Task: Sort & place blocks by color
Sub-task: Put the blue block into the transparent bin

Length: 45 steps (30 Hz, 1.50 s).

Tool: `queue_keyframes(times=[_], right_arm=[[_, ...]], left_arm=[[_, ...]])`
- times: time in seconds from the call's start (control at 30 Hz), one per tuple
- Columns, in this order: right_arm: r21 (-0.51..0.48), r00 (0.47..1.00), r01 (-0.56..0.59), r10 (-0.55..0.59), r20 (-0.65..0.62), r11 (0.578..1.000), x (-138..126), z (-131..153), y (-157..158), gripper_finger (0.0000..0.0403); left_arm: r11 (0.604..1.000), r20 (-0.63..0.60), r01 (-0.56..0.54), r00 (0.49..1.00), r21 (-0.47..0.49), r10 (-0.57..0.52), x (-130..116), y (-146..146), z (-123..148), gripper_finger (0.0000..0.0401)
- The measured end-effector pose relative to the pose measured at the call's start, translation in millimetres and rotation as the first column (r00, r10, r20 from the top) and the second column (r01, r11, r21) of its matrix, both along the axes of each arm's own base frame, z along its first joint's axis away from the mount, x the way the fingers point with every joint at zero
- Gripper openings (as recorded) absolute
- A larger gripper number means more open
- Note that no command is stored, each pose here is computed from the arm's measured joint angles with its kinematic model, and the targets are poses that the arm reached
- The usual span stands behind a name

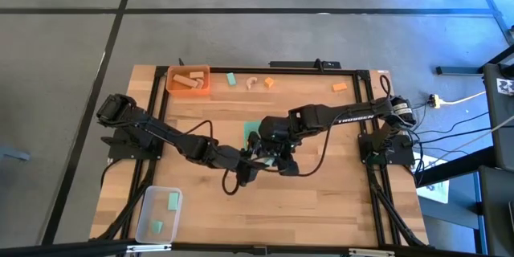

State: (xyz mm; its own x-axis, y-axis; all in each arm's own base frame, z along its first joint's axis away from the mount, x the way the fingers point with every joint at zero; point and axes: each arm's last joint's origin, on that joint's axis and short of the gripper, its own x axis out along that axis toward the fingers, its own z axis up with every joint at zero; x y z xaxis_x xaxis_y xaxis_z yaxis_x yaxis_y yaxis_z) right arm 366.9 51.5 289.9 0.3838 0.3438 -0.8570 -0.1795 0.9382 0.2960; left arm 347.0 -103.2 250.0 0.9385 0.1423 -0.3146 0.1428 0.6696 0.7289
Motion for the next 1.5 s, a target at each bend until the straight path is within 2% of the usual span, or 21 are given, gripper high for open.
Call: queue_keyframes(times=[0.27, 0.5, 0.8, 0.97, 1.3, 1.4, 1.5], right_arm=[[-0.002, 1.0, -0.019, 0.019, 0.005, 1.0, -0.1, 0.0, 0.3, 0.0133], [0.044, 0.999, -0.047, 0.047, 0.01, 0.998, 0.1, 0.4, 1.7, 0.0133], [0.077, 0.996, -0.081, 0.078, 0.037, 0.994, 1.7, 1.6, 2.2, 0.0133], [0.103, 0.994, -0.1, 0.095, 0.046, 0.99, 2.2, 2.1, 2.8, 0.0133], [0.106, 0.993, -0.104, 0.098, 0.06, 0.989, 3.1, 2.9, 3.3, 0.0133], [0.106, 0.993, -0.104, 0.098, 0.06, 0.989, 3.1, 2.9, 3.1, 0.0133], [0.107, 0.993, -0.104, 0.098, 0.06, 0.989, 3.1, 2.9, 3.1, 0.0133]], left_arm=[[0.999, -0.025, 0.001, 1.0, 0.034, 0.0, 0.5, 1.9, -3.0, 0.0197], [0.998, -0.106, 0.012, 0.994, 0.063, -0.005, -2.0, 0.3, -12.4, 0.0197], [0.998, -0.092, 0.027, 0.996, 0.063, -0.021, -3.2, -5.4, -11.1, 0.0197], [0.989, -0.098, 0.063, 0.994, 0.131, -0.05, -3.0, -5.7, -10.2, 0.0196], [0.986, -0.071, 0.11, 0.992, 0.126, -0.102, -1.3, -6.7, -7.6, 0.0196], [0.986, -0.07, 0.106, 0.993, 0.127, -0.097, -1.2, -6.4, -7.5, 0.0185], [0.986, -0.069, 0.108, 0.993, 0.127, -0.1, -1.3, -6.9, -7.4, 0.0157]])
